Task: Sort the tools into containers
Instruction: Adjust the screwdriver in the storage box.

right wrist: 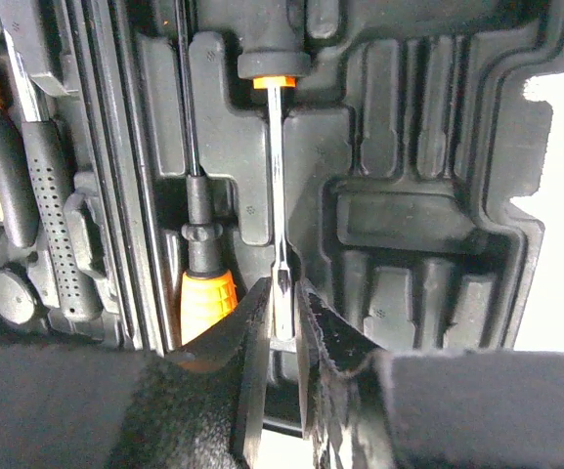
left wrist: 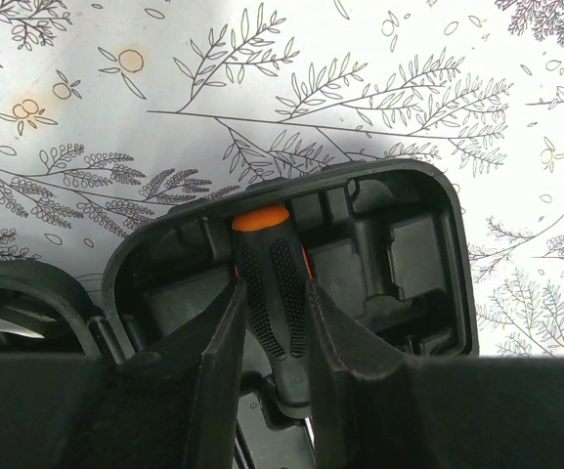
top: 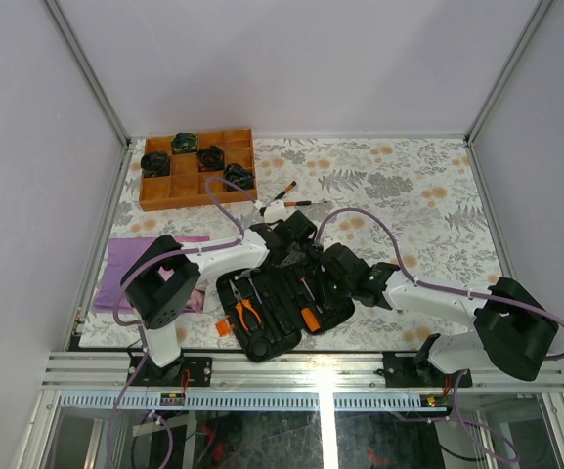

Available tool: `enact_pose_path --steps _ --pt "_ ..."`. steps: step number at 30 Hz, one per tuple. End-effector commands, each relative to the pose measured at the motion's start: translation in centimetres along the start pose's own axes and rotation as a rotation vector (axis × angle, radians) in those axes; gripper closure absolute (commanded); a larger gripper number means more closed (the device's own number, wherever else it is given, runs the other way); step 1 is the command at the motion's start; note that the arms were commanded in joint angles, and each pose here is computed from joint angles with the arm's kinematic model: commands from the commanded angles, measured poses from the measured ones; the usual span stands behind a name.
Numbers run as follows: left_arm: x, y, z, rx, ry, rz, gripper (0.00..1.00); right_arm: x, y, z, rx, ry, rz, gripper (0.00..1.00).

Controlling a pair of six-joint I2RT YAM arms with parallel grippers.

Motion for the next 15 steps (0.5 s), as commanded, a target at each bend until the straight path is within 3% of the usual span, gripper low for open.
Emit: enact_pose_path --steps 1,15 --pt "-1.2 1.3 1.0 0.048 0.019 0.021 0.82 0.5 0.5 0.3 0.018 -0.019 -0.001 0.79" --pt "-1.4 1.3 1.3 0.051 0.022 0.026 0.84 -0.7 1.0 -0.6 -0.052 -0.031 0.113 0.93"
Point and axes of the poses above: each gripper's point midway between its finger pads, its own y axis out along the fingers, its own z axis along the line the jaws close on, x = y × z, the point moved 9 cm from there along -y, back along the fingers, and after that the axes turned 1 degree about -y, right-handed, at the moved point
